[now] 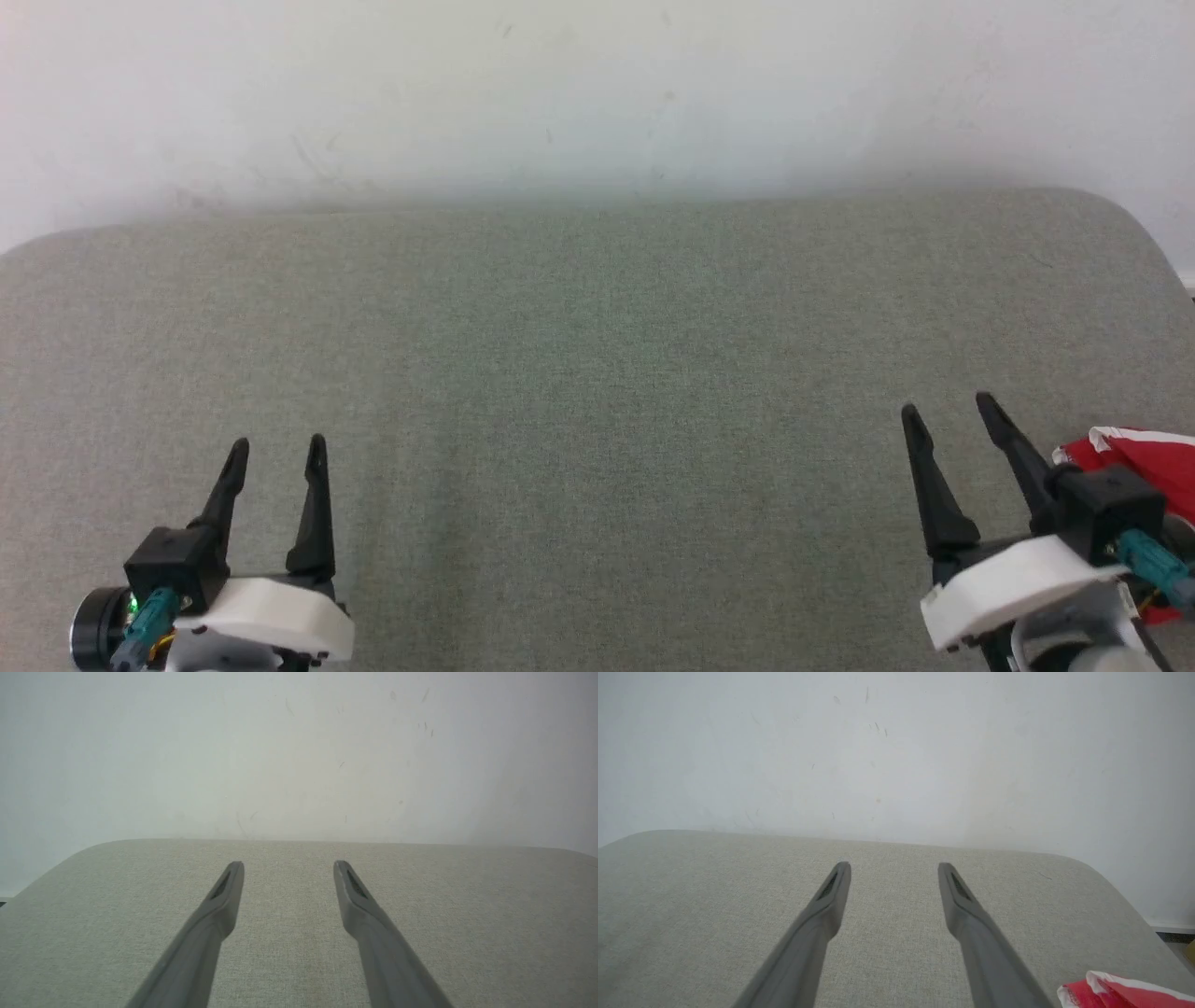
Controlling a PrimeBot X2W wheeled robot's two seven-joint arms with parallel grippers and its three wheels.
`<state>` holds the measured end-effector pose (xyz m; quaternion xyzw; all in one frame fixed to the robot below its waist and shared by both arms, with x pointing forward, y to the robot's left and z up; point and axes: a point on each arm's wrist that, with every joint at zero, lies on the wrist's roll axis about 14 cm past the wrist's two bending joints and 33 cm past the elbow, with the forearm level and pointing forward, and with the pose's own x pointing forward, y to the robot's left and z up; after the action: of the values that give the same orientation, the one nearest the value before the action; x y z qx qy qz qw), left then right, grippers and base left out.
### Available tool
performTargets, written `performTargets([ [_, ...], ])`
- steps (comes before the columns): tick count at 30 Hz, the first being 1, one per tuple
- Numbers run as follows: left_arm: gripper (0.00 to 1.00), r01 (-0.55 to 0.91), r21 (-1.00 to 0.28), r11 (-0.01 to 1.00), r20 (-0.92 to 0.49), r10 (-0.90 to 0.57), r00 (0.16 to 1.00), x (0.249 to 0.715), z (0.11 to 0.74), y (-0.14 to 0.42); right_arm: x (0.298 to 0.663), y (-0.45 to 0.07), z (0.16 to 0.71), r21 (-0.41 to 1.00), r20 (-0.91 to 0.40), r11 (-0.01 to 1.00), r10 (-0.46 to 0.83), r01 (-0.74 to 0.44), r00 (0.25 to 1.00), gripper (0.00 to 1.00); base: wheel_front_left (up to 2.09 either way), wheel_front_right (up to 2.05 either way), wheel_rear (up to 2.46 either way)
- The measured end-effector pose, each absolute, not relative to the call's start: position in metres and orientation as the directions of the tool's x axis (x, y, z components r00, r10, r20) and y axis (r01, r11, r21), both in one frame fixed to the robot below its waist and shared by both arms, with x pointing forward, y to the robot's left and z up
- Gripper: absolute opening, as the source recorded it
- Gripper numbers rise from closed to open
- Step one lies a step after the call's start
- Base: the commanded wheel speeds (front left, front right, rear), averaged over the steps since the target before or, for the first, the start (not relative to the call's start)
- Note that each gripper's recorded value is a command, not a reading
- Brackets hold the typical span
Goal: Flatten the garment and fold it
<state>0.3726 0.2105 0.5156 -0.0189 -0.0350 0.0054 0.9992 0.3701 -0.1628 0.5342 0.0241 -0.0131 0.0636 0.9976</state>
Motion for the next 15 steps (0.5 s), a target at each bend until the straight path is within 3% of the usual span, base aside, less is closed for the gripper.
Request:
performTargets([
  [15,1.0,0.035,-0.024,0.999,0.039,-0.034,0.999,0.353,0.502,0.2,0.335,-0.182,0.517,0.058,-0.037,0.996,0.068,-0.066,0.997,1.0,0.0,0.0,0.0],
])
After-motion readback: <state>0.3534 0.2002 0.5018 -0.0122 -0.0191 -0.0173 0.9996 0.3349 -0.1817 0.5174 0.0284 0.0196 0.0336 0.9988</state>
